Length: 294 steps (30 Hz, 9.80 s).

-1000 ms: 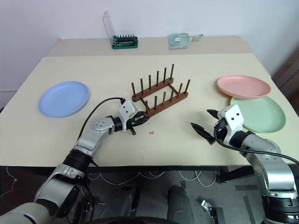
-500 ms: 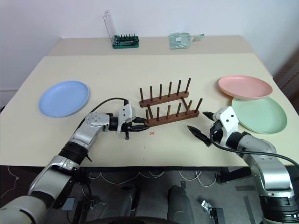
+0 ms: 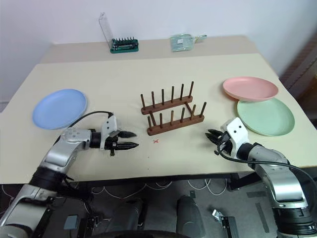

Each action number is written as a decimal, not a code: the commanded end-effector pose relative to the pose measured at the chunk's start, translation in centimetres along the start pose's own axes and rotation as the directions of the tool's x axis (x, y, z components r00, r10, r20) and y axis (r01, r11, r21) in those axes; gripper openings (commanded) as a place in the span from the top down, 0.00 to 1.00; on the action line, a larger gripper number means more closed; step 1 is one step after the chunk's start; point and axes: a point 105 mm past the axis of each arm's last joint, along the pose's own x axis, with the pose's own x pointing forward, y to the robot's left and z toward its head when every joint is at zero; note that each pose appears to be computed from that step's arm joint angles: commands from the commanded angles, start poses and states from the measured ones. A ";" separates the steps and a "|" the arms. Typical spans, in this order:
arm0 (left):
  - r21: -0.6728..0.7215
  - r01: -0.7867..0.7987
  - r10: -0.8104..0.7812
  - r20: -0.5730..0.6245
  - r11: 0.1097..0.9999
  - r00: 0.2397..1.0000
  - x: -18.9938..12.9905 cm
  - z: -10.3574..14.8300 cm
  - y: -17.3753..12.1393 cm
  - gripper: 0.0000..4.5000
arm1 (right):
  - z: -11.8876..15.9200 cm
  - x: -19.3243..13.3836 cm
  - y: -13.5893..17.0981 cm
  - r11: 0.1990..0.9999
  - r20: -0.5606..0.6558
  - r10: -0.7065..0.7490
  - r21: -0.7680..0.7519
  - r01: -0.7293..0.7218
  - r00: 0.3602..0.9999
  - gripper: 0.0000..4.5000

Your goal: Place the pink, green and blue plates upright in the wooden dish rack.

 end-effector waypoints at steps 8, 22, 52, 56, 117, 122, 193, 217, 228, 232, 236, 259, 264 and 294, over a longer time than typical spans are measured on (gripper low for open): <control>0.004 -0.092 0.093 -0.013 0.996 0.996 5.7 0.8 -0.9 0.98 | -1.2 5.8 -0.5 0.983 -0.116 -0.104 -0.161 0.085 0.988 1.00; 0.024 -0.437 0.438 -0.025 0.899 0.899 5.6 0.1 5.8 0.98 | 0.3 7.4 -0.6 0.970 -0.074 -0.114 -0.222 0.095 0.991 1.00; 0.047 -0.310 0.299 0.165 0.950 0.940 4.8 3.7 3.3 0.99 | 3.2 -1.8 -17.4 0.671 -0.224 -0.478 -0.717 0.189 0.849 0.20; 0.044 -0.166 0.151 0.237 0.985 0.960 4.3 5.0 0.3 0.99 | 2.0 -1.8 -18.2 0.663 -0.259 -0.494 -0.730 0.166 0.830 0.25; 0.023 -0.135 0.120 0.331 0.991 0.936 3.9 6.8 -1.0 0.99 | 14.4 -1.0 -7.0 0.962 0.434 -0.156 0.271 0.036 0.887 0.35; 0.025 -0.128 0.113 0.332 0.991 0.936 4.1 6.9 -1.3 0.99 | 14.6 -4.5 -9.1 0.965 0.451 -0.231 0.223 0.141 0.862 0.35; 0.012 -0.072 0.064 0.336 0.997 0.940 3.6 6.6 -1.8 0.99 | 18.9 2.2 -0.9 0.820 0.571 0.114 0.408 -0.401 0.813 0.99; 0.020 -0.187 0.164 0.393 0.982 0.905 2.9 7.9 -0.2 0.99 | 20.9 0.7 0.6 0.963 0.502 0.131 0.142 -0.230 0.855 0.14; -0.446 -0.842 0.937 0.298 0.304 0.180 -16.5 5.8 11.4 0.35 | 17.8 0.5 3.9 0.906 0.250 0.269 -0.394 -0.156 0.930 0.13; -0.510 -0.818 0.963 -0.119 -0.267 -0.240 -24.6 -0.5 12.1 0.23 | 18.2 1.1 3.9 0.918 0.297 0.295 -0.353 -0.182 0.908 0.13; -0.571 -0.762 0.949 -0.246 -0.306 -0.197 -24.0 -2.1 11.9 0.23 | 18.0 1.4 3.9 0.912 0.295 0.316 -0.356 -0.203 0.902 0.13; -0.724 -0.604 0.934 -0.344 -0.332 -0.100 -21.3 -2.6 13.1 0.99 | 17.9 1.2 3.8 0.909 0.303 0.279 -0.389 -0.149 0.911 0.13; -0.714 -0.700 0.985 0.128 0.010 -0.117 -20.5 8.5 13.7 0.99 | 18.2 2.6 4.6 0.790 0.244 0.292 -0.607 -0.089 0.925 0.13; -0.527 -0.741 0.886 0.420 0.416 0.199 -10.7 23.2 9.4 1.00 | 23.1 11.2 6.7 0.321 0.386 0.202 -0.894 0.312 0.900 0.87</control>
